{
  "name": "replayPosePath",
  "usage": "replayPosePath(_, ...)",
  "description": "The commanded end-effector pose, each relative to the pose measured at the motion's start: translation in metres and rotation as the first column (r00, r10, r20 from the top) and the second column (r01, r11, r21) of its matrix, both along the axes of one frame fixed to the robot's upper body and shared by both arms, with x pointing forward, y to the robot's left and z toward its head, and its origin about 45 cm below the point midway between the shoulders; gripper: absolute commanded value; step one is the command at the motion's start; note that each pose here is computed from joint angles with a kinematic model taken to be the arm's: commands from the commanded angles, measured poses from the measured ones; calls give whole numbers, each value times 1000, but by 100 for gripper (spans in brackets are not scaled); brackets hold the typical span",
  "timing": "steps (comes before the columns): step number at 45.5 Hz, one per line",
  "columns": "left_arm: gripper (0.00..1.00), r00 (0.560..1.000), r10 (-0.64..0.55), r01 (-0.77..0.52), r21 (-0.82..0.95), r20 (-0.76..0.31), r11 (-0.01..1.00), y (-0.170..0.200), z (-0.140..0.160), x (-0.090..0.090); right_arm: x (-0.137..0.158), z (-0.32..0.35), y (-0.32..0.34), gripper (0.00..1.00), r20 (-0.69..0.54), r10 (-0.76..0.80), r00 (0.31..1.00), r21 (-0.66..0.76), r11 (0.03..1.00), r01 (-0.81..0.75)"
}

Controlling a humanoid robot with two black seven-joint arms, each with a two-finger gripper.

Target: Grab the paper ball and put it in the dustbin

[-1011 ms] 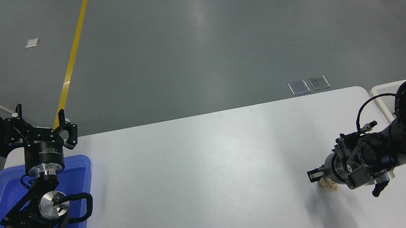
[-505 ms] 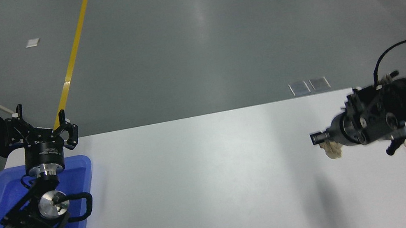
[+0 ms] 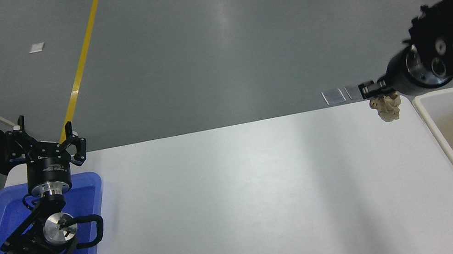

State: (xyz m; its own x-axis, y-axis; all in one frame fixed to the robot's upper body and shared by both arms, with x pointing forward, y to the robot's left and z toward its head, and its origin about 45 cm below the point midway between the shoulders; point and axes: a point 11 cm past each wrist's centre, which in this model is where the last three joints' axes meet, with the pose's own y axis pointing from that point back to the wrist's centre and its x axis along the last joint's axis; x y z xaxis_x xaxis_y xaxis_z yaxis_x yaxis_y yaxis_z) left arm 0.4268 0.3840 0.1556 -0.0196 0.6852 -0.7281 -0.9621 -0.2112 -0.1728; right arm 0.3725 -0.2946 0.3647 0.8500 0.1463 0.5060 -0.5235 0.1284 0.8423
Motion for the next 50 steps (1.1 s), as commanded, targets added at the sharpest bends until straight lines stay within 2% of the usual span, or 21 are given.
replayPosePath(1, 99, 1000, 0, 0, 0, 0, 1000, 0, 0, 0, -3, 32, -24, 0, 20, -29, 999, -24, 999, 29)
replayPosePath(11, 99, 1000, 0, 0, 0, 0, 1000, 0, 0, 0, 11, 36, -88, 0, 109, -186, 976, 52, 982, 181)
replayPosePath(20, 99, 1000, 0, 0, 0, 0, 1000, 0, 0, 0, 34, 25, -199, 0, 260, -425, 867, 155, 905, 397)
replayPosePath(27, 99, 1000, 0, 0, 0, 0, 1000, 0, 0, 0, 43, 1, -266, 0, 360, -579, 731, 261, 815, 517)
replayPosePath(34, 99, 1000, 0, 0, 0, 0, 1000, 0, 0, 0, 38, -33, -306, 0, 408, -697, 590, 371, 717, 591)
replayPosePath(41, 99, 1000, 0, 0, 0, 0, 1000, 0, 0, 0, 29, -76, -323, 0, 418, -804, 424, 482, 592, 647)
replayPosePath(50, 99, 1000, 0, 0, 0, 0, 1000, 0, 0, 0, 1, -153, -315, 0, 335, -901, 276, 585, 429, 688)
